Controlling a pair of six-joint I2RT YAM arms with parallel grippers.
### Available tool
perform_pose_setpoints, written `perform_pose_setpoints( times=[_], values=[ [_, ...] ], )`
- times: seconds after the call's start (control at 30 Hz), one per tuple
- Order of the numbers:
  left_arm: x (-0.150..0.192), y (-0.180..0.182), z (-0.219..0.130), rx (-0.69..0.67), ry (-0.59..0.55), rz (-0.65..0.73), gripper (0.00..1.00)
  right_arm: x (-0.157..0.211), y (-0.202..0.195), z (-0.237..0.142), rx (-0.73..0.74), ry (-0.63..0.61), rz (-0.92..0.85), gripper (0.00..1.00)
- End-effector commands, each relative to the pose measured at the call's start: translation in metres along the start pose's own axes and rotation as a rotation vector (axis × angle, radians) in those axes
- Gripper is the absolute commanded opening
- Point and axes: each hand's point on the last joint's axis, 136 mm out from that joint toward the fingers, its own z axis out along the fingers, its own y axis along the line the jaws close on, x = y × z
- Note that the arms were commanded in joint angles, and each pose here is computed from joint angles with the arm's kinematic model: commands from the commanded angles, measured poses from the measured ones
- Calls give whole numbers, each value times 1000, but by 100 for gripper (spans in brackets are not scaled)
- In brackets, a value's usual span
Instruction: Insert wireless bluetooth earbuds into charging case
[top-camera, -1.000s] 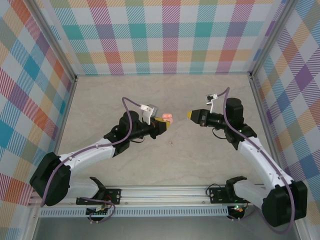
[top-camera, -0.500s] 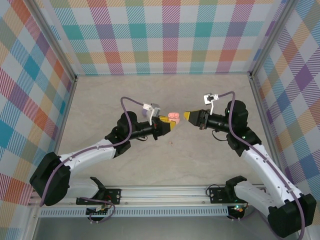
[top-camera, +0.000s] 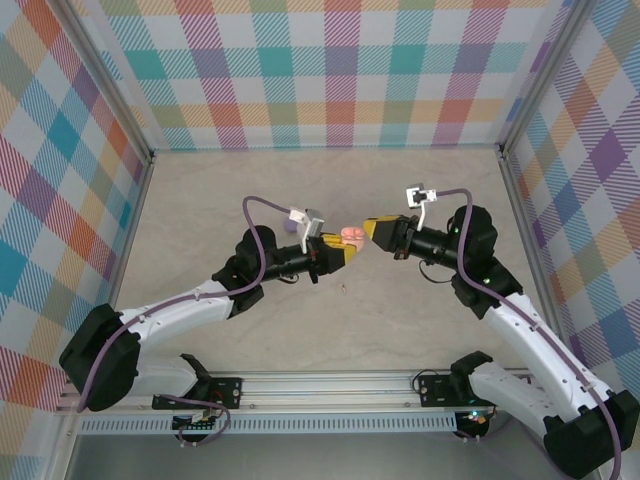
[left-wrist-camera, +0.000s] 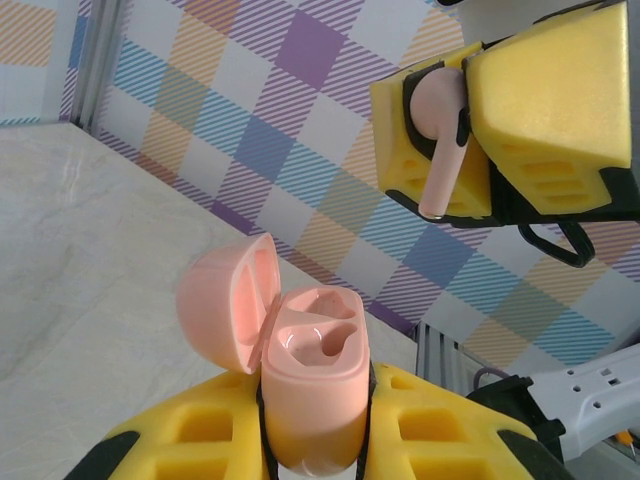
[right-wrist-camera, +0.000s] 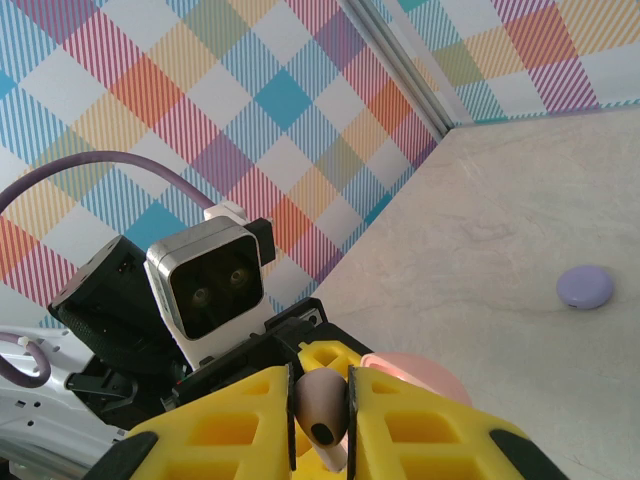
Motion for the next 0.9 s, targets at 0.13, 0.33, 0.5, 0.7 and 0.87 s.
perform_pose_setpoints(
  times=[0.13,0.33,0.5,0.7,0.87],
  values=[
    [-26,-22,-1,46,-79,55,17,-22,19,0,-30,-71,-79,18],
    [-30,-27,-1,51,-92,65,16,-20,21,2,-33,-64,-81,18],
    [-34,-30,-2,51,-108,82,15,-18,20,5,-36,-49,-78,18],
    [-38,-33,-4,45,-127,106,15,-15,20,9,-41,-29,-71,19],
    [-40,-36,-4,45,-136,128,14,-13,20,11,-43,-13,-68,19]
  ],
)
